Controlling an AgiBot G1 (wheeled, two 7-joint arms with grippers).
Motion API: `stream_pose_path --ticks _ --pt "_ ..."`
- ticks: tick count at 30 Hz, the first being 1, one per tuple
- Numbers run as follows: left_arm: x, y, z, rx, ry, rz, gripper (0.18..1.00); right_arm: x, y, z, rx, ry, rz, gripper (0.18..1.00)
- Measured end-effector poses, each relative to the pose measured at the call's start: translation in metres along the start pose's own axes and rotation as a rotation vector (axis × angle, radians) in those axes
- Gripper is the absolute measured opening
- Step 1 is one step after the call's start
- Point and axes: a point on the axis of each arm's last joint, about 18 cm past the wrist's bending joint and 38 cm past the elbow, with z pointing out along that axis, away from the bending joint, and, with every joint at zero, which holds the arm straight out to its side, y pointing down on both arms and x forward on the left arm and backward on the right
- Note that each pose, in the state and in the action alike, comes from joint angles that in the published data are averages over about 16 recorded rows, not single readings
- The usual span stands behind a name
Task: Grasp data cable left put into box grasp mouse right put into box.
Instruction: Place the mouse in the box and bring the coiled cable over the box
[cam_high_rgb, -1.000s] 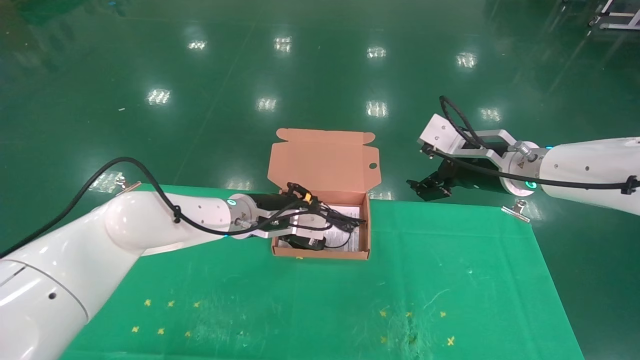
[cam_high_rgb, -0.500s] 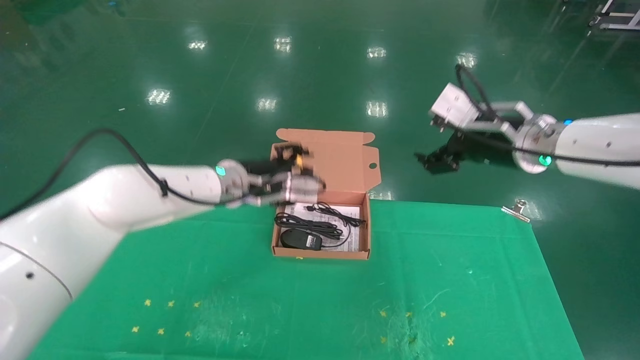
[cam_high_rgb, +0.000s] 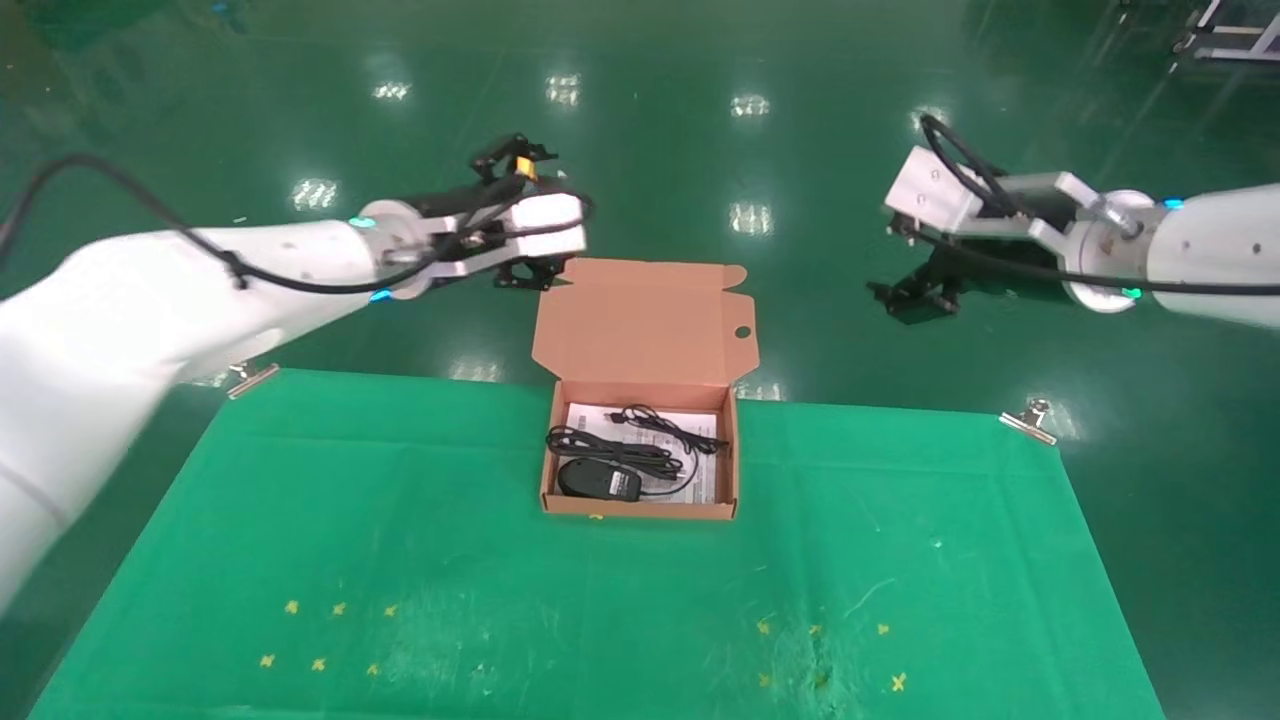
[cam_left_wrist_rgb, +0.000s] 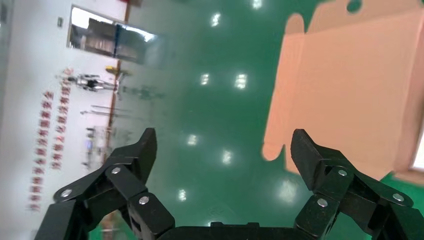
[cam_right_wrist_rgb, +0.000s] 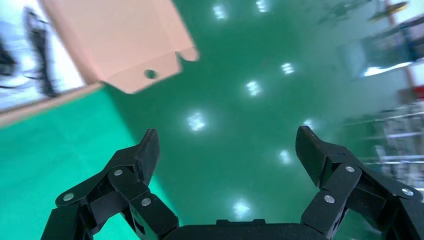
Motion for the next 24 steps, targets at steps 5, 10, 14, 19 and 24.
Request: stream_pose_path --ticks 5,10,14,19,24 --pt "0.013 0.007 -0.014 0.056 0.033 -0.133 0.972 -0.020 0.008 -0.003 0.025 -0.082 0.063 1.001" --pt "0.027 0.012 -0.033 0.123 0.072 -0.269 0.995 -0.042 0.015 -0.009 0.065 -0.174 0.131 1.001" --pt "0.035 0.015 -0.050 0.177 0.100 -0.367 0.999 -0.058 0.018 -0.016 0.103 -0.244 0.180 1.001" --pt "0.042 0.017 -0.068 0.232 0.128 -0.456 1.001 -0.072 0.020 -0.025 0.147 -0.311 0.223 1.001" --pt "0.046 0.018 -0.080 0.268 0.146 -0.508 1.001 -0.081 0.021 -0.032 0.177 -0.352 0.248 1.001"
